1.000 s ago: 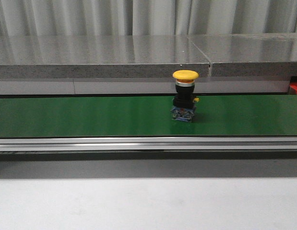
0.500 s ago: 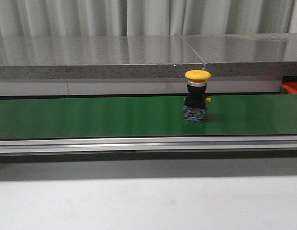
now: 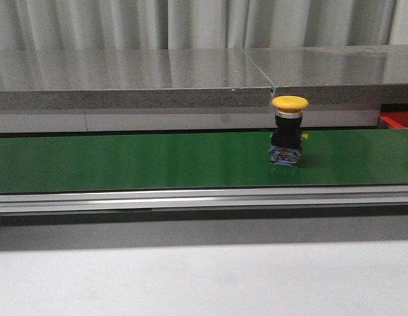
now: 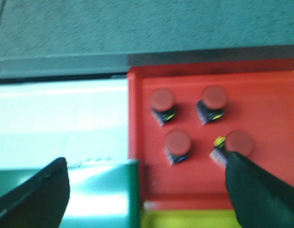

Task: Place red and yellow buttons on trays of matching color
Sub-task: 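Move the right gripper to the yellow button at the belt's end and grasp it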

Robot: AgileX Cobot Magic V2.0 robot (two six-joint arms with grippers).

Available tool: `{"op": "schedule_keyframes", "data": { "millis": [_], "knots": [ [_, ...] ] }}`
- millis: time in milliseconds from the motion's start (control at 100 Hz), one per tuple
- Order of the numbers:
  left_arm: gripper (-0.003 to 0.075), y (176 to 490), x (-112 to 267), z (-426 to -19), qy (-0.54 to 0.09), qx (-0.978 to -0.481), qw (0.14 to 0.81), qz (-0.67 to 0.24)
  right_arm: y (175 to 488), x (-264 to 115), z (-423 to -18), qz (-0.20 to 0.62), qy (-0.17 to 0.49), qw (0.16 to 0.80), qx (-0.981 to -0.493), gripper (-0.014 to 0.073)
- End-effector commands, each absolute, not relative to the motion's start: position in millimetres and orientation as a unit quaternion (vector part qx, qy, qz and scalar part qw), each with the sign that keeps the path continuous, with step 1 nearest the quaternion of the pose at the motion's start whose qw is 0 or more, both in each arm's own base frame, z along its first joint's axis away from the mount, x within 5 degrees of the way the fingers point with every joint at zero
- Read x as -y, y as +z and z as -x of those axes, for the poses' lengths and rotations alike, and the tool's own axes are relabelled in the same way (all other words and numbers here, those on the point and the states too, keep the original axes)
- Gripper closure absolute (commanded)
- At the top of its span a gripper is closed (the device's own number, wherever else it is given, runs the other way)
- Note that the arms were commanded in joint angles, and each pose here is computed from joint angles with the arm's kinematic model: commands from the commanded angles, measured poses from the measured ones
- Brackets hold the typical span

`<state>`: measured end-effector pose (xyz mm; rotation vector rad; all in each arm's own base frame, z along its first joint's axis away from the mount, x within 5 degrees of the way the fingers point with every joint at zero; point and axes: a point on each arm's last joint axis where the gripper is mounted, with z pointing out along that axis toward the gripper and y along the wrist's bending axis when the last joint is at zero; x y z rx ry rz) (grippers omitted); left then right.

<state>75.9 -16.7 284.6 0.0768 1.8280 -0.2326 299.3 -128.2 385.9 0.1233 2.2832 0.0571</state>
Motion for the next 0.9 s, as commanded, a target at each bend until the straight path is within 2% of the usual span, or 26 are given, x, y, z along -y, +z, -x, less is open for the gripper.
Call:
{"op": "schedule_keyframes", "data": {
  "millis": [0, 160, 420, 630, 890],
  "knots": [
    [0.0739, 300, 17, -78, -0.107, -0.76, 0.64, -0.029, 398, 104, -276, -0.036, 0.019, 0.453, -0.891, -0.0059],
    [0.0739, 300, 17, -78, -0.107, -0.76, 0.64, -0.029, 369, 66, -251, -0.01, 0.04, 0.439, -0.898, -0.0059],
    [0.0739, 300, 17, -78, -0.107, -0.76, 0.64, -0.029, 314, 31, -235, 0.05, 0.073, 0.358, -0.929, -0.0059],
    [0.0739, 300, 17, -78, -0.107, -0.76, 0.64, -0.029, 300, 12, -237, 0.104, 0.081, 0.34, -0.931, -0.0059],
    [0.0739, 300, 17, -78, -0.107, -0.76, 0.64, -0.029, 283, -13, -259, 0.154, 0.085, 0.337, -0.925, -0.0059]
  ]
}}
